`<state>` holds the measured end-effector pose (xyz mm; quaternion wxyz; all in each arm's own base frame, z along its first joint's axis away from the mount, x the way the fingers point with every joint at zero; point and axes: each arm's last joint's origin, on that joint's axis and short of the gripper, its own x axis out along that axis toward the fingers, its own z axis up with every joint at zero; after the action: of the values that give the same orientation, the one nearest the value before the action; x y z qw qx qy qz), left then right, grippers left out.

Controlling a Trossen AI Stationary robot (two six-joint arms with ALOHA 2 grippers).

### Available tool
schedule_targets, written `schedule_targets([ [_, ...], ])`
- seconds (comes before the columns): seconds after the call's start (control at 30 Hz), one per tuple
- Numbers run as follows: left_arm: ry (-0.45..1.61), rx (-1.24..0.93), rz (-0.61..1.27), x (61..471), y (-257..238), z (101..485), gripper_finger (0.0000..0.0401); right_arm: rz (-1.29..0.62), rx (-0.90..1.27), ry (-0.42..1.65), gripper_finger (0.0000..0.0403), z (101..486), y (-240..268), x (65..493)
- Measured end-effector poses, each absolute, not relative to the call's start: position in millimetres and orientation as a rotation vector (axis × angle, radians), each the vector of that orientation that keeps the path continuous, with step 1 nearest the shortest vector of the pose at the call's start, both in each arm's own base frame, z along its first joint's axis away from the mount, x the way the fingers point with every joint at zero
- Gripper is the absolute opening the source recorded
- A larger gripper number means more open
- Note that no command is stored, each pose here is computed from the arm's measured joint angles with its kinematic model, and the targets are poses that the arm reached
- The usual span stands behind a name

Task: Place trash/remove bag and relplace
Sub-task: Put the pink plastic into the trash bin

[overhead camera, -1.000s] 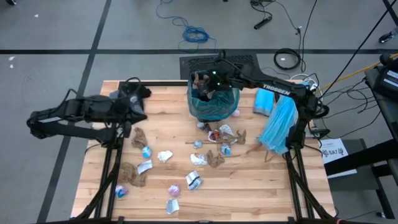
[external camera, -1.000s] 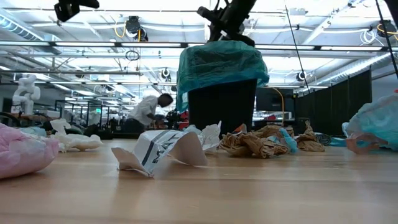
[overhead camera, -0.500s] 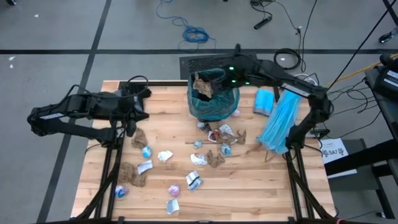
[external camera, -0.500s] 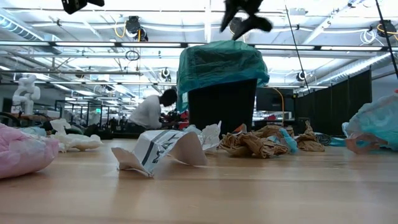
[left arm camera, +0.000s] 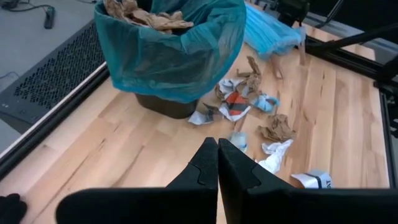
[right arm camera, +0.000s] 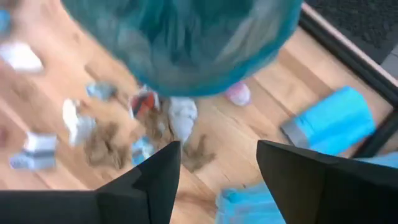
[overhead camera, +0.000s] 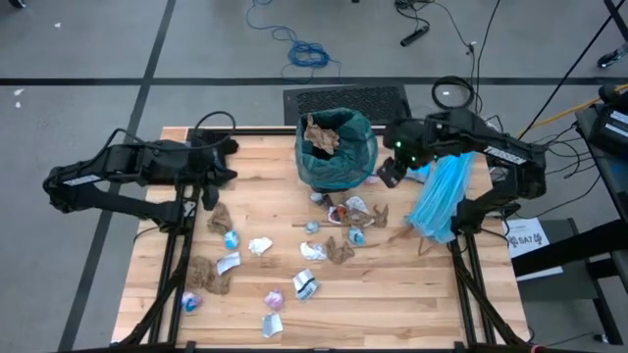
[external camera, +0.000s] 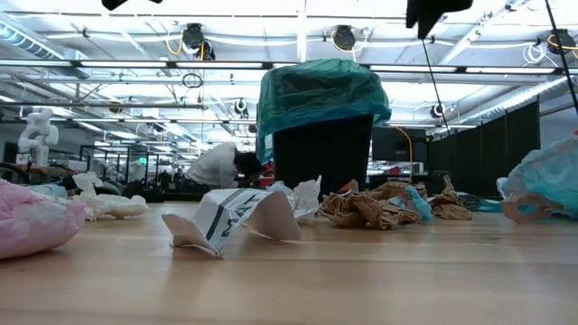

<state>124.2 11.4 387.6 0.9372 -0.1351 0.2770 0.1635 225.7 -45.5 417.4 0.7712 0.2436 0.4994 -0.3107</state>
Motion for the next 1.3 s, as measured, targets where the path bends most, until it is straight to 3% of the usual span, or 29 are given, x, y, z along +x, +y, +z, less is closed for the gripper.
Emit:
schedule_targets([
  [0.2,0.546,-0.352,0.354,124.5,11.4,388.2,0.0002,-0.560,0.409,1.169,0.0188,384.2,-43.6,219.7],
  [0.47,0.502,-0.409,0.358,126.4,11.4,391.2,0.0009,-0.428,0.391,1.129,0.0164,318.6,-62.3,192.5],
  [0.77,0.404,-0.423,0.334,132.7,11.6,399.4,0.0020,-0.282,0.354,1.143,0.0173,244.8,-93.2,203.1],
  [1.3,0.384,-0.425,0.329,133.6,11.6,401.1,0.0022,-0.310,0.223,1.078,0.0190,179.1,-147.4,215.8],
])
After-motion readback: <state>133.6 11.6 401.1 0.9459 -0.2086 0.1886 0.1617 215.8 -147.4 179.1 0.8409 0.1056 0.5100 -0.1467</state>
